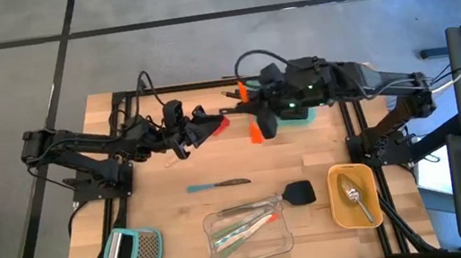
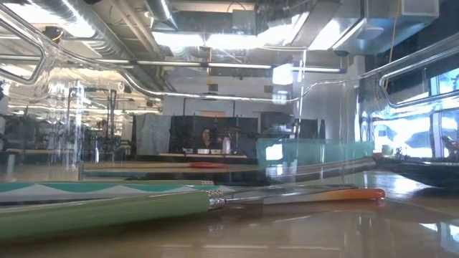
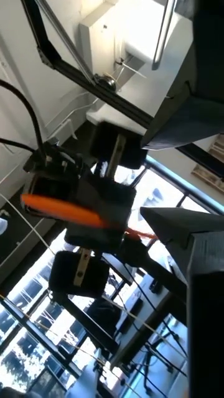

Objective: Pick & Place Kitchen Items
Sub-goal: Put the orange spatula into the green bin

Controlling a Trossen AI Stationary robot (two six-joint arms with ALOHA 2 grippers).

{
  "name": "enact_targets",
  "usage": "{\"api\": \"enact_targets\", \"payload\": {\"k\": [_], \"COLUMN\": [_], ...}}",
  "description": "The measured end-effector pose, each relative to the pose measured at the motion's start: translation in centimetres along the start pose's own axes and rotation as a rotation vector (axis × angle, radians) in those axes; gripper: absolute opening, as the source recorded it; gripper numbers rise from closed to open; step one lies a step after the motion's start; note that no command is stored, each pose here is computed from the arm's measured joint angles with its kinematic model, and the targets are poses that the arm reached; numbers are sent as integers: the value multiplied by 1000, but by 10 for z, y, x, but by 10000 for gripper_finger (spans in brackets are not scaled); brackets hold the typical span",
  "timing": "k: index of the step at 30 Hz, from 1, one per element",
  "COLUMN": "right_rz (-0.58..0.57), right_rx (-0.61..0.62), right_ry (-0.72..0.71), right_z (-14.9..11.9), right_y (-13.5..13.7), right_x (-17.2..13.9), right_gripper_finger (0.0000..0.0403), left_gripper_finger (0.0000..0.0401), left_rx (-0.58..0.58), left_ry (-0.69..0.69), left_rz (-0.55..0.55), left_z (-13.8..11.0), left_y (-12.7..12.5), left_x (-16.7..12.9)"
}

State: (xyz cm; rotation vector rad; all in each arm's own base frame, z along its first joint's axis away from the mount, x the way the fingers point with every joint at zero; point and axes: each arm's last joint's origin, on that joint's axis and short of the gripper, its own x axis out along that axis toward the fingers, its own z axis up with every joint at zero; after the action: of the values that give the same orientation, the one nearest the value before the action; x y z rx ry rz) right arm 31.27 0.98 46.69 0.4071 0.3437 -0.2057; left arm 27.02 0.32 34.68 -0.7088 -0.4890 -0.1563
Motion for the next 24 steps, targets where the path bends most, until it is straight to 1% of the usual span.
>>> {"api": "enact_targets", "payload": {"k": [5, 8, 13, 17, 21, 24], "right_rz": [-189, -276, -344, -421, -489, -520], "right_rx": [-74, -121, -208, -273, -327, -374], "right_ry": [134, 216, 342, 401, 476, 509], "right_z": [-14, -23, -32, -33, -31, -29], "right_y": [-14, -20, -30, -42, -61, -76], "right_x": [-11, -15, -19, -22, -25, -22], "right_gripper_finger": [19, 19, 19, 19, 19, 19], "left_gripper_finger": [154, 154, 154, 154, 155, 155], "left_rx": [1, 2, -5, -16, -23, -28], "left_ry": [9, 3, 16, 32, 37, 41], "left_rz": [34, 45, 94, 114, 120, 140], "left_z": [-2, -2, -3, -4, -5, -6], "left_y": [2, 3, 7, 10, 11, 12], "left_x": [0, 0, 0, -1, -1, -1]}}
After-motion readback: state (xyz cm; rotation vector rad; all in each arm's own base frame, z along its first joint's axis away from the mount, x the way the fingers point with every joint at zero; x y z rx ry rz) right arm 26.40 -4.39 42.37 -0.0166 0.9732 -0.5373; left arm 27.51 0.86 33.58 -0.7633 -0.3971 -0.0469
